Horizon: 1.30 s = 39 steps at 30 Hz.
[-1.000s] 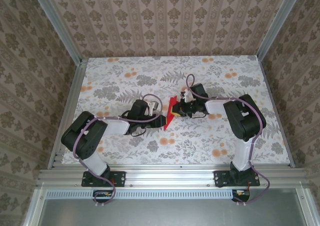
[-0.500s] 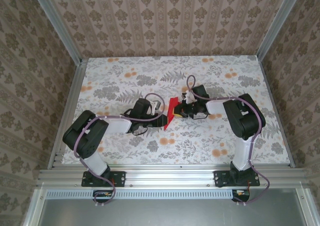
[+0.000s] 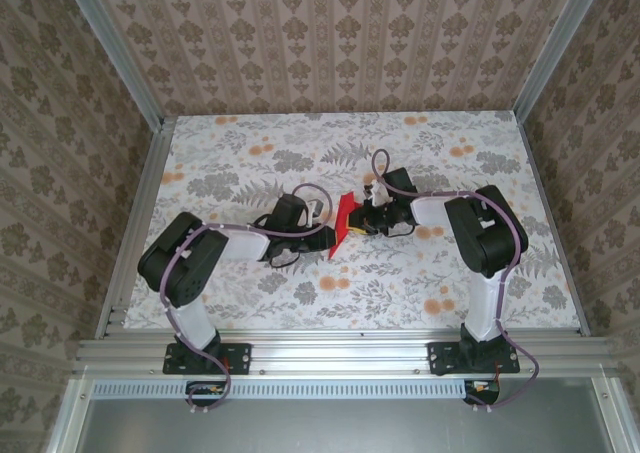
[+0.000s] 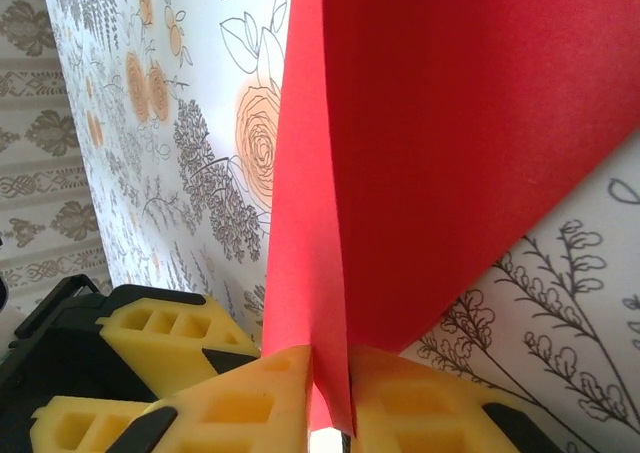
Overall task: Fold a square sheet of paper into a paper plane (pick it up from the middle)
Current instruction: Fold the wing for the fifth time at the center of the table.
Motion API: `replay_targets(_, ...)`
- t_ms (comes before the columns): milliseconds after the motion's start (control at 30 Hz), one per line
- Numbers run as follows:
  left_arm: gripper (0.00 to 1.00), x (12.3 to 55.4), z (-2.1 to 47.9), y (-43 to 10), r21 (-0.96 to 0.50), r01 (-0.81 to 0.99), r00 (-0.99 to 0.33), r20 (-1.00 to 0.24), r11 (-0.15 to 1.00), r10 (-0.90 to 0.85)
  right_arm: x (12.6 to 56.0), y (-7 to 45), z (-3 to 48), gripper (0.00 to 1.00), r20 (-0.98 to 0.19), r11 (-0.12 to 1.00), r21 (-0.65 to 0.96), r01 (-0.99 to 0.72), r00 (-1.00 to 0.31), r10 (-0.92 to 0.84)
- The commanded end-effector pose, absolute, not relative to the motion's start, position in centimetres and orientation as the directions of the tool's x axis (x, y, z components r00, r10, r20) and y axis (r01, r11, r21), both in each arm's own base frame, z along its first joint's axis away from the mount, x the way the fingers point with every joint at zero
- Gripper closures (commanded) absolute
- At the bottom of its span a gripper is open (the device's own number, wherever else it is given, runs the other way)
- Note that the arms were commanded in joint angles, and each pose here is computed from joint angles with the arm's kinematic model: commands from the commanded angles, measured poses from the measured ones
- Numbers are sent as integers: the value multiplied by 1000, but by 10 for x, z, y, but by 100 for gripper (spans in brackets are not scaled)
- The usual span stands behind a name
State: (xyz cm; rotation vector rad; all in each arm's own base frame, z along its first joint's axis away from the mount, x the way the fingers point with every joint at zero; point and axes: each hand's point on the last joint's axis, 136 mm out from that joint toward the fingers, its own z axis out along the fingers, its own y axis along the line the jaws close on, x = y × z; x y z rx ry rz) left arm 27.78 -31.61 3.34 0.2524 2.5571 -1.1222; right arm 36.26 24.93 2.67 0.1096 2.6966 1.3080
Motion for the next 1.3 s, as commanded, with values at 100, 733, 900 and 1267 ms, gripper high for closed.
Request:
replay_targets(100, 77, 286, 35, -319, -683, 277, -932, -362, 676, 16, 368, 245, 16, 82, -87, 646, 763, 18, -988, 129)
replay_targets(733, 82, 285, 24, -313, -646, 252, -943, -330, 721, 34, 368, 225, -14, 73, -45, 775, 622, 112, -983, 178)
replay_targets(900, 80, 286, 32, -315, -660, 258, -941, -338, 706, 27, 361, 210, -28, 70, -26, 850, 507, 142, -983, 180)
replay_targets(1267, 77, 286, 38, -324, -717, 253, -948, -319, 649, 16, 357, 208, -37, 61, 6, 865, 474, 162, -983, 181)
